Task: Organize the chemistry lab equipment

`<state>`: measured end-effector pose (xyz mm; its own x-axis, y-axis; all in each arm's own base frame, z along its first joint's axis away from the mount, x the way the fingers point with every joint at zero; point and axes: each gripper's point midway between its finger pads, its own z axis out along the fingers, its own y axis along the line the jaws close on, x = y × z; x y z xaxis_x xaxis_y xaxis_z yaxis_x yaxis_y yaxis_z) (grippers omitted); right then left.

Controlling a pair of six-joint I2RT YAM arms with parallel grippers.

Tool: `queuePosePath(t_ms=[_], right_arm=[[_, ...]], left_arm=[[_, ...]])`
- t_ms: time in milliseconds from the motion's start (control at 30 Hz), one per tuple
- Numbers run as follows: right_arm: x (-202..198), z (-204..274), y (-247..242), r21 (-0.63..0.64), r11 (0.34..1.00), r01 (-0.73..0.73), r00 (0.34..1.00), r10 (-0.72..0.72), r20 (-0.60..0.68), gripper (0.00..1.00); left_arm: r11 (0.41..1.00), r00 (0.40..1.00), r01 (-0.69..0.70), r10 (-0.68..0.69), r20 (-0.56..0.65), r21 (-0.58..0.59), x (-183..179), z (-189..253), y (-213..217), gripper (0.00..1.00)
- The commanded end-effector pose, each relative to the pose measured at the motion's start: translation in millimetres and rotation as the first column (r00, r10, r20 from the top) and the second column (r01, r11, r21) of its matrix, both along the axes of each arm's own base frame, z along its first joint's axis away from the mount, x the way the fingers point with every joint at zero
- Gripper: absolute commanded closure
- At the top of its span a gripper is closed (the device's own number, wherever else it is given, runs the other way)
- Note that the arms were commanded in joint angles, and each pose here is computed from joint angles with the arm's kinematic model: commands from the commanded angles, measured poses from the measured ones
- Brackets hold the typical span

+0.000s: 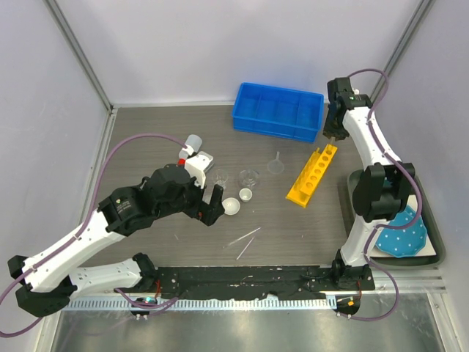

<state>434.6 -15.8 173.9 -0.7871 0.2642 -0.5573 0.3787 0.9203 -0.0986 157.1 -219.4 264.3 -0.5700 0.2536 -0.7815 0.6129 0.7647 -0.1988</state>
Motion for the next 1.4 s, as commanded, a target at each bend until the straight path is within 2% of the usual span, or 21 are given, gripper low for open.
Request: queuePosePath(t_ms=[0,333,400,433,533,800,1000,1100,1233,1367], right_arm=[[4,8,-2,0.023,1.000,0.010,0.998,-0.011,0.054,0.96],[0,1,-3,0.038,0.999,0.015,0.998,-0.017,0.057,0.94],[-1,1,-3,0.037,0.999,0.014,0.998,-0.016,0.061,0.85],[-3,-1,-4,0.035,0.999,0.015,0.998,-0.017,0.054,0.73],[-3,2,-3,0.042,0.999,0.007,0.998,-0.010,0.064,0.53],[-9,27,1,0.047,0.999,-0.017,0.995,0.013,0.098,0.30],[-30,88,-1,-0.016,1.000,-0.003,0.975,0.006,0.221,0.27],[-49,120,16,-0.048,0.998,-0.038,0.956,0.050,0.288,0.26],[-74,138,51,-0.083,0.989,-0.120,0.936,0.140,0.324,0.25],[-97,137,84,-0.064,0.974,-0.217,0.912,0.225,0.344,0.25]], left_arm=[[1.000,1.000,-0.010,0.010,0.019,0.007,3,1,4,0.00],[1.000,1.000,-0.008,0.008,0.015,0.008,3,1,2,0.00],[1.000,1.000,-0.006,0.005,0.013,0.008,3,1,1,0.00],[1.000,1.000,-0.006,0.006,0.013,0.010,4,0,1,0.00],[1.000,1.000,-0.007,0.007,0.009,0.011,4,-1,0,0.00],[1.000,1.000,0.004,-0.003,-0.013,0.027,2,-6,-2,0.00],[0.998,0.997,0.020,-0.015,-0.070,0.066,-3,-29,-4,0.00],[0.995,0.995,-0.003,0.013,-0.099,0.101,-1,-50,-2,0.00],[0.983,0.990,-0.048,0.071,-0.123,0.180,5,-81,-5,0.03],[0.959,0.987,-0.008,0.053,-0.155,0.284,-3,-122,-22,0.10]])
